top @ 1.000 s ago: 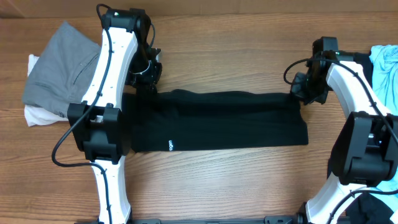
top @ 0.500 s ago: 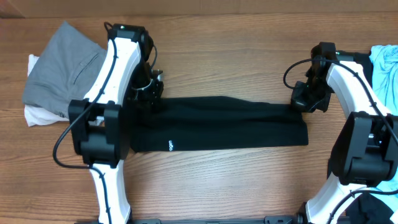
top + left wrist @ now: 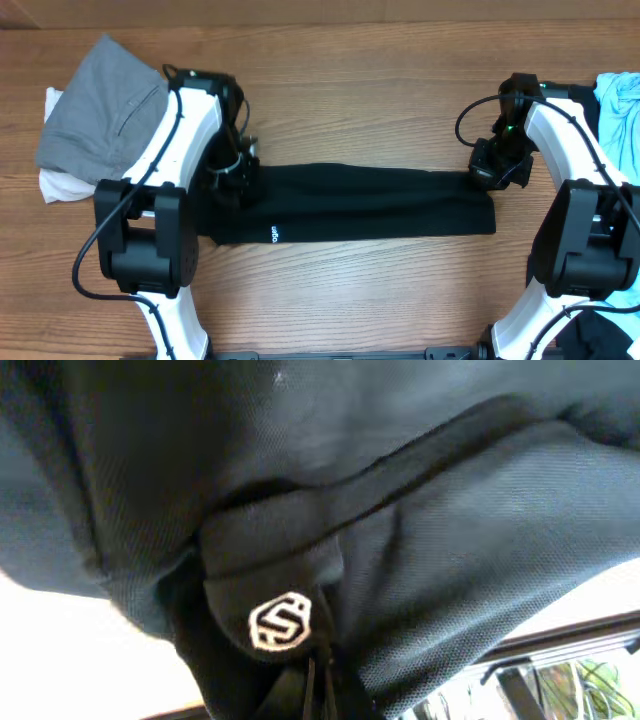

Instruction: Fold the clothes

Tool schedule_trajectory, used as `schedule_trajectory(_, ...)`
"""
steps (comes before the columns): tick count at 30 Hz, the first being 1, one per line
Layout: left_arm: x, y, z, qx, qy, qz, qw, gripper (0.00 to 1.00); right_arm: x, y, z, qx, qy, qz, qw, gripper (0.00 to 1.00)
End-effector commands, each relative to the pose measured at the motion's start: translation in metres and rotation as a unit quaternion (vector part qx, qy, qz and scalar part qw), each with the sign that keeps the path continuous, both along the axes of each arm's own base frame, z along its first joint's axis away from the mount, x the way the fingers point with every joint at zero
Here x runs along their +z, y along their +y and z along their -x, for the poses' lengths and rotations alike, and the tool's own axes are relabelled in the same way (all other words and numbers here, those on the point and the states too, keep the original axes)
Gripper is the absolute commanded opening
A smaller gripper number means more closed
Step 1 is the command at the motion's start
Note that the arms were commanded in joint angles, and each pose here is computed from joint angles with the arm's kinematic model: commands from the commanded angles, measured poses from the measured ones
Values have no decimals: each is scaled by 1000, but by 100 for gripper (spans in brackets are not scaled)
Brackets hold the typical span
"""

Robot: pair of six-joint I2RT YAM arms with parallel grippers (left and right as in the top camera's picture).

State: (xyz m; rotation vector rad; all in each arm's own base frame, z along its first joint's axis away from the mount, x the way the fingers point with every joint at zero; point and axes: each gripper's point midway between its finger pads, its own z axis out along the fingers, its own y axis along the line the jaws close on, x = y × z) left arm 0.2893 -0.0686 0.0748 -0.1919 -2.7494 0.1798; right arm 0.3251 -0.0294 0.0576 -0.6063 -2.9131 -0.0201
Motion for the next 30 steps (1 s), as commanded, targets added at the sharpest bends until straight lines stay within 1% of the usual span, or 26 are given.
schedule_trajectory(1,-11,-1,9,12,12,-7,1000,4,14,-8,-4,-3,-19,17,1000,10)
schedule_trajectory(2,-13,-1,9,12,12,-5,1000,9,14,-9,-2,-3,-16,20,1000,18)
schedule_trajectory(3,-14,-1,9,13,11,-5,1000,17,14,-10,-1,-3,-14,23,1000,27)
schedule_trajectory(7,-12,-1,9,12,13,-6,1000,30,15,-13,3,-2,-5,33,999,46)
schedule_trajectory(9,-11,0,14,13,23,-7,1000,31,15,-15,8,-1,6,37,999,51)
schedule_trajectory(11,-9,0,16,13,28,-8,1000,32,15,-15,7,-1,4,37,999,54)
schedule_trajectory(13,-8,0,15,12,25,-7,1000,32,14,-14,0,-2,-11,35,999,59)
schedule_trajectory(14,-7,1,12,13,21,-6,1000,31,13,-12,-6,-4,-23,28,999,59)
schedule_trajectory(16,-3,0,4,15,6,-2,1000,30,12,-7,-16,-7,-45,12,999,57)
schedule_trajectory(17,1,-2,-2,16,-3,5,1000,29,11,-6,-20,-7,-52,8,999,53)
schedule_trajectory(18,7,-6,-9,18,-16,19,1000,29,10,-5,-22,-8,-57,5,998,46)
schedule_trajectory(19,13,-10,-16,19,-29,33,999,29,9,-2,-22,-8,-58,-2,998,42)
schedule_trajectory(21,29,-18,-31,22,-58,59,996,30,5,5,-22,-10,-60,-21,998,41)
schedule_trajectory(22,39,-20,-39,24,-77,67,994,32,2,8,-20,-11,-57,-29,998,39)
schedule_trajectory(23,48,-20,-46,25,-93,70,993,32,-1,9,-16,-11,-51,-33,998,35)
schedule_trajectory(25,66,-20,-55,25,-121,74,990,34,-6,11,-7,-12,-36,-36,999,32)
schedule_trajectory(26,73,-20,-58,25,-131,75,988,36,-7,10,-5,-11,-32,-35,999,26)
schedule_trajectory(28,86,-19,-61,23,-147,77,986,37,-7,9,0,-12,-22,-32,999,5)
schedule_trajectory(30,97,-16,-63,23,-158,74,984,36,-4,7,9,-16,-7,-33,999,4)
